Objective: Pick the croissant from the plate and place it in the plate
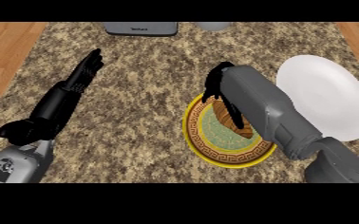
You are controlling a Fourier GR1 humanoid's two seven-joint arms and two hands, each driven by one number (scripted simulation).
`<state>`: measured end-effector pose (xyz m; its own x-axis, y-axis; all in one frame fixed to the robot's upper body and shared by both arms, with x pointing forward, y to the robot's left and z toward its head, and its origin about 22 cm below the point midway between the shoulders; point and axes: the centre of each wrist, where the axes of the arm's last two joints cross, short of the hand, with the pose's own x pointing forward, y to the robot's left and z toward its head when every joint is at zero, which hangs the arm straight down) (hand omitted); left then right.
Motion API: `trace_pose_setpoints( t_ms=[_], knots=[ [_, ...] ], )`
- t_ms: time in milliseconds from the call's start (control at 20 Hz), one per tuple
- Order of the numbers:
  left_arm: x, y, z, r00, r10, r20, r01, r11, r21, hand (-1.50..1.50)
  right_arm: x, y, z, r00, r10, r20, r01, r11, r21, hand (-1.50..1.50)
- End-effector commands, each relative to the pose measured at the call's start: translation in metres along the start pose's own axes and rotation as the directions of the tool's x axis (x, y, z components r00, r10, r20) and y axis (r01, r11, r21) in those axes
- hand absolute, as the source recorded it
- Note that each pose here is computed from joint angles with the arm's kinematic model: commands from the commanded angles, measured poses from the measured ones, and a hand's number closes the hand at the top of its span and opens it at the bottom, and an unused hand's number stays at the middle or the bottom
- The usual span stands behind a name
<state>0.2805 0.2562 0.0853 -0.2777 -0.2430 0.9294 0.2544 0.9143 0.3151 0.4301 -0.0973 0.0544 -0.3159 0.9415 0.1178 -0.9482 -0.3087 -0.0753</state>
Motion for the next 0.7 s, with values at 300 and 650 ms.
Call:
trace_pose_setpoints(
  t_ms=[300, 650],
  knots=[
    [-0.011, -0.001, 0.003, 1.0, -0.008, -0.02, 0.009, 1.0, 0.017, 0.0, -0.001, 0.023, -0.033, 0.998, 0.066, 0.013, -0.068, 0.981, 0.184, -1.5],
    [0.003, 0.004, 0.004, 1.0, -0.002, -0.002, 0.002, 1.0, 0.017, 0.0, -0.004, 0.044, -0.061, 0.996, 0.085, 0.003, -0.084, 0.976, 0.2, -1.5]
  ],
)
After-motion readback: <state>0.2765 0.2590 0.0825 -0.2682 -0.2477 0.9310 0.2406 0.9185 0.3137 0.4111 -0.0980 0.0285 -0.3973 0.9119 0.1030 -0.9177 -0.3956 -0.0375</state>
